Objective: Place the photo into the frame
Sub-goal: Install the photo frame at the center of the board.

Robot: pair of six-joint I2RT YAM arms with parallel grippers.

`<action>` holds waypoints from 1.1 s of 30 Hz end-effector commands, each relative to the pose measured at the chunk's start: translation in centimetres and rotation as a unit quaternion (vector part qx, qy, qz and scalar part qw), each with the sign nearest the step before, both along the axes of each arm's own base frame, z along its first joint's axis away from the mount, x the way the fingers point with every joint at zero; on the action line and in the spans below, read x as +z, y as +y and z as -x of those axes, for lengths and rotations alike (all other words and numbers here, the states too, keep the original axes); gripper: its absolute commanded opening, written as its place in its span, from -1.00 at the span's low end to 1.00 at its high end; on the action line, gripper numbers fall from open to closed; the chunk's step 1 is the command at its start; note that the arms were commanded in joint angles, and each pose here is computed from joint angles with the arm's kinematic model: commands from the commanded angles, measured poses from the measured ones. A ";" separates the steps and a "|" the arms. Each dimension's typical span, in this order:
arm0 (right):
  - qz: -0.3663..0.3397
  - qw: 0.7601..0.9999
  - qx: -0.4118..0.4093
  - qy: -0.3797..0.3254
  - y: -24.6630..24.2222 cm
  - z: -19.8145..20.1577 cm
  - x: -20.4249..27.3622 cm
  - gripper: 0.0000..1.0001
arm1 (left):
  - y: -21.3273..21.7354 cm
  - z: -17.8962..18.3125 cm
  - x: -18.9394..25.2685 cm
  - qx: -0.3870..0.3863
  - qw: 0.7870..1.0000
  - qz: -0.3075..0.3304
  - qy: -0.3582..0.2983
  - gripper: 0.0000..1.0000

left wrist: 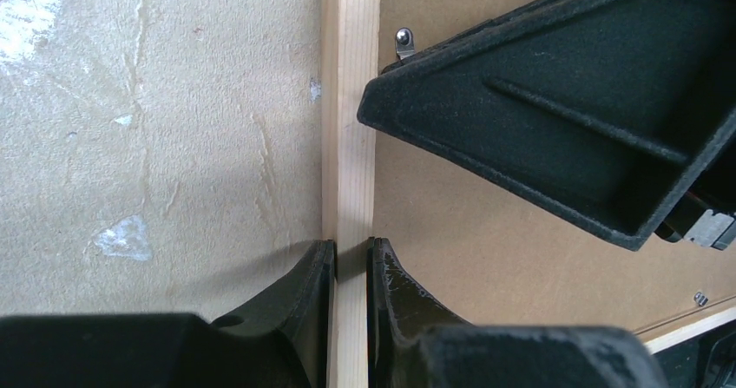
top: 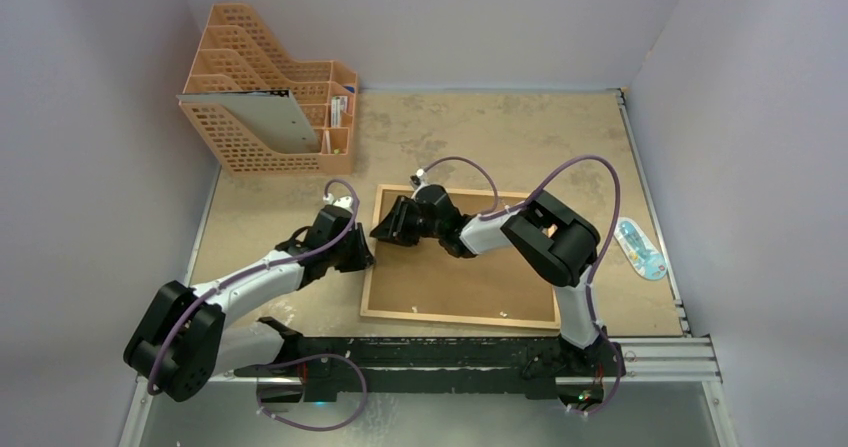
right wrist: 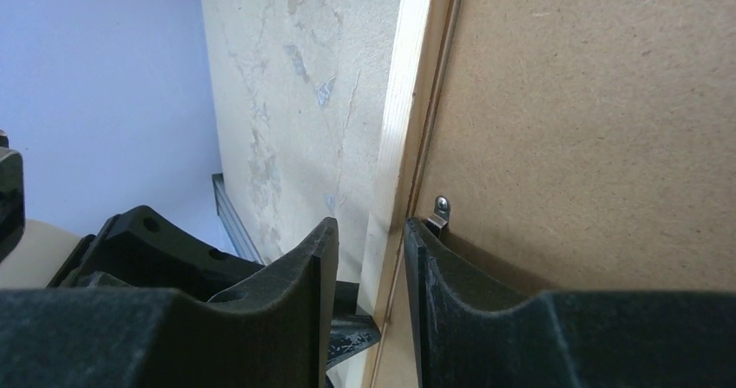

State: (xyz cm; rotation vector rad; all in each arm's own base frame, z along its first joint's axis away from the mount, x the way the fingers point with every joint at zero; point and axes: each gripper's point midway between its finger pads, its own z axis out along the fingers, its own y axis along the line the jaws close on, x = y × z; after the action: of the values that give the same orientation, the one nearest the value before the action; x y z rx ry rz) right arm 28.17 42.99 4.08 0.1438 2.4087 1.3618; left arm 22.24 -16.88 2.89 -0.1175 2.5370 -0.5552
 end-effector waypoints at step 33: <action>0.051 0.998 -0.024 0.020 -0.9 -0.6 -2.9 -0.20 | 0.1 1.3 -1.0 -0.008 1.000 0.001 0.020 -0.92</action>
State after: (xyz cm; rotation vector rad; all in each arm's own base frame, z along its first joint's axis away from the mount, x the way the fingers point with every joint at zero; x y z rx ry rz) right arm 29.02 42.62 3.96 0.1815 2.4267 1.2942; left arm 22.26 -16.87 2.93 -0.1184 2.5285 -0.5586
